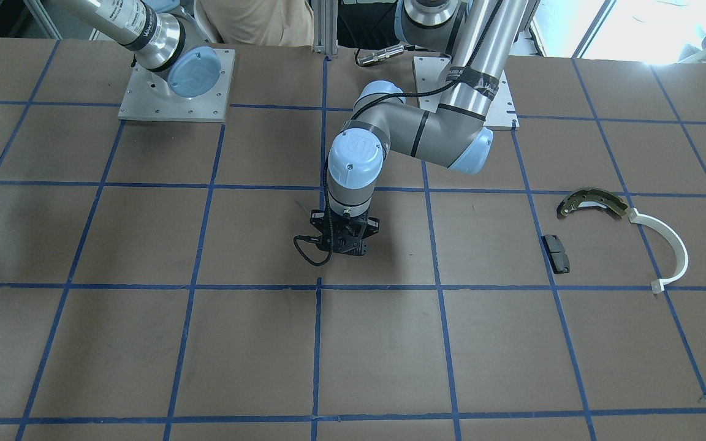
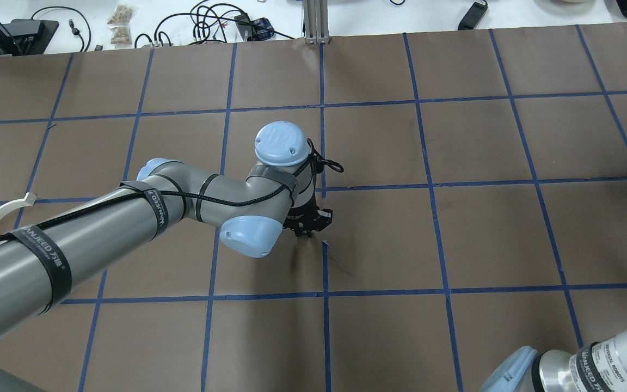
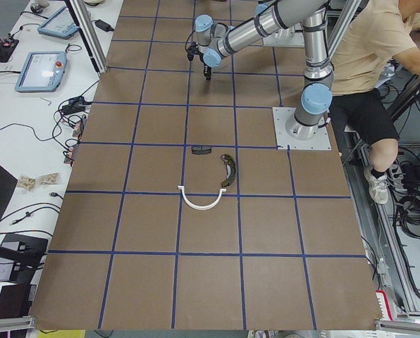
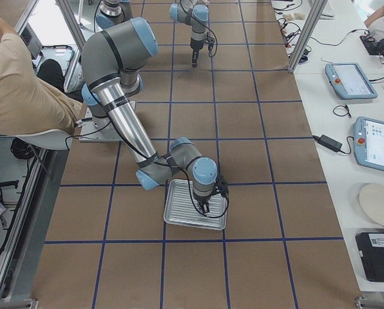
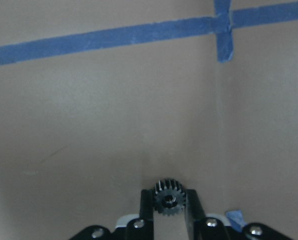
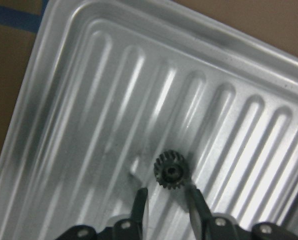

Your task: Place bearing gear from tray to pile

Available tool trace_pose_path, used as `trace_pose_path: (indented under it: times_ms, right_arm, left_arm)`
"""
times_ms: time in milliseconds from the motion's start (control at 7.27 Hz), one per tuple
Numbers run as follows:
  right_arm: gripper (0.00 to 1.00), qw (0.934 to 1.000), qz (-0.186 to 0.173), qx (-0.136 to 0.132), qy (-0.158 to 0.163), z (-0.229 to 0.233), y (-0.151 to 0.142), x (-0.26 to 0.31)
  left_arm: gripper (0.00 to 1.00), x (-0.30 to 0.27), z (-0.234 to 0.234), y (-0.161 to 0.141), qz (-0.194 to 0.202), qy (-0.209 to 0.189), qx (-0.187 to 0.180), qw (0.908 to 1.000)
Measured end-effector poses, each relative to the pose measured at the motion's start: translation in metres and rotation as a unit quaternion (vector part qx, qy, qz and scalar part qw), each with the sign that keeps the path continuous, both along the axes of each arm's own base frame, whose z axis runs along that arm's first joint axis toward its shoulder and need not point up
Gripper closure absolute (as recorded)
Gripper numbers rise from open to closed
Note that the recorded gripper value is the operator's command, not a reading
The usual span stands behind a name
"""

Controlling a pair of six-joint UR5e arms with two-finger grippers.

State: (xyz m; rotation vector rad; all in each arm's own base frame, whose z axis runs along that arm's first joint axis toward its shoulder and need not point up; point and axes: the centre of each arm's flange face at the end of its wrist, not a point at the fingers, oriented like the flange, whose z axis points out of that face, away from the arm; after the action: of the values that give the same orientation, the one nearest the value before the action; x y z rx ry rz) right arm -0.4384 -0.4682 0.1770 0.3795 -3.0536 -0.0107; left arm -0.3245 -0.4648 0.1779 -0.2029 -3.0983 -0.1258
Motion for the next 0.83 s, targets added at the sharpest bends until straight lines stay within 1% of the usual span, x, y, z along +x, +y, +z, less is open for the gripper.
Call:
trace_pose_path:
  times_ms: [138, 275, 412, 550, 688, 825]
  right_arm:
    - [0.31, 1.0, 0.0, -0.001, 0.001, 0.001, 0.0, 0.0]
    - [0.31, 1.0, 0.0, -0.008, 0.003, 0.003, -0.003, 0.0]
    - [0.31, 0.9998, 0.001, -0.017, 0.004, 0.005, -0.006, 0.0]
    - [0.32, 0.9997, 0.002, -0.024, 0.005, 0.007, -0.01, -0.002]
    - [0.39, 0.9996, 0.001, -0.027, 0.004, 0.006, -0.011, -0.002]
    - [0.46, 0.9996, 0.0, -0.03, 0.001, 0.004, -0.013, -0.002]
  left_arm:
    - [1.0, 0.004, 0.011, -0.004, 0.001, -0.001, 0.0, 1.0]
    - [1.0, 0.014, 0.028, -0.015, 0.01, -0.003, 0.007, 0.9999]
    - [1.0, 0.037, 0.051, -0.034, 0.024, -0.006, 0.019, 0.9995]
    - [1.0, 0.073, 0.079, -0.058, 0.033, -0.007, 0.034, 0.9989]
    - [1.0, 0.117, 0.101, -0.078, 0.037, -0.006, 0.044, 0.9983]
    - [1.0, 0.171, 0.114, -0.095, 0.039, -0.004, 0.049, 0.998]
